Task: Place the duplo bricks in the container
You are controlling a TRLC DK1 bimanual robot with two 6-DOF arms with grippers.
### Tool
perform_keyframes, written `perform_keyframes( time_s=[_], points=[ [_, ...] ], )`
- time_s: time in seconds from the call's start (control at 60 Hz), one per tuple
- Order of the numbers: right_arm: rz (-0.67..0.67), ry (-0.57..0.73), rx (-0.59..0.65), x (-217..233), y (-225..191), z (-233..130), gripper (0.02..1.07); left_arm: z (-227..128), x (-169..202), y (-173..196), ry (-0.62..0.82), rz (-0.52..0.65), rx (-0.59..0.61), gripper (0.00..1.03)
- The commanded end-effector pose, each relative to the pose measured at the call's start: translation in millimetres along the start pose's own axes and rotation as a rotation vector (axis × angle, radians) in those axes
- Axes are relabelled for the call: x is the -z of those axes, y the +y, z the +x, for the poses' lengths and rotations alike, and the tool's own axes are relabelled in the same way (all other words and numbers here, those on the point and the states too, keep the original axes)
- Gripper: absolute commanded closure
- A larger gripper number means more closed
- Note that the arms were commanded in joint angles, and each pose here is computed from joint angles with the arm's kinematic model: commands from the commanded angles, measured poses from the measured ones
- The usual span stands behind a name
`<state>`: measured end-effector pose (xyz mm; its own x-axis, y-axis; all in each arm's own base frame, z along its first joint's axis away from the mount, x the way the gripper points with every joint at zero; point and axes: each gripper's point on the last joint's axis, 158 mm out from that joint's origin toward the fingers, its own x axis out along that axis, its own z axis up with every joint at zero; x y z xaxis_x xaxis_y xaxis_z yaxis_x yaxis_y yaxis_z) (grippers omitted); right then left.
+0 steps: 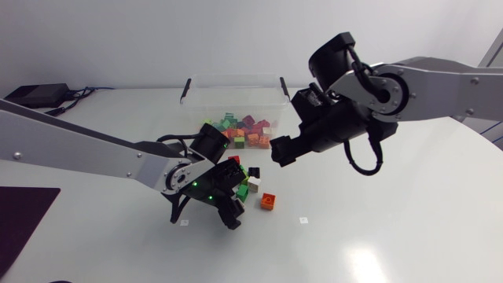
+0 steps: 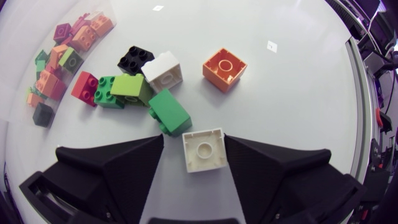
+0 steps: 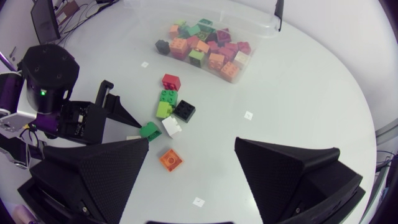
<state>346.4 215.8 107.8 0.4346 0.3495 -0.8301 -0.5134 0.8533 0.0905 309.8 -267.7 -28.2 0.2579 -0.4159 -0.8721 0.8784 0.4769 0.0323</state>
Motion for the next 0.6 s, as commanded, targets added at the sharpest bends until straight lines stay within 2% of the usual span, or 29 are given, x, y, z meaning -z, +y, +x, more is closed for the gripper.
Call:
perform_keyframes(
  time_s=[0.0, 0.133, 0.333, 0.583],
  points=[
    [0.021, 0.085, -0.008, 25.4, 9.4, 21.5, 0.07, 7.2, 4.2, -2.4, 0.027, -0.027, 0.009, 0.62],
    [-0.115, 0.164, -0.043, 52.5, 34.3, 42.1, 0.07, 7.8, 13.3, -5.5, 0.049, -0.028, 0.017, 0.79],
    [-0.326, 0.232, -0.059, 79.6, 29.9, 80.4, 0.07, -0.5, 28.8, -6.1, 0.076, -0.033, 0.021, 0.91],
    [-0.424, 0.239, -0.089, 76.5, 14.0, 102.0, 0.07, -32.9, 29.3, 7.9, 0.058, -0.034, -0.005, 0.94]
  ],
)
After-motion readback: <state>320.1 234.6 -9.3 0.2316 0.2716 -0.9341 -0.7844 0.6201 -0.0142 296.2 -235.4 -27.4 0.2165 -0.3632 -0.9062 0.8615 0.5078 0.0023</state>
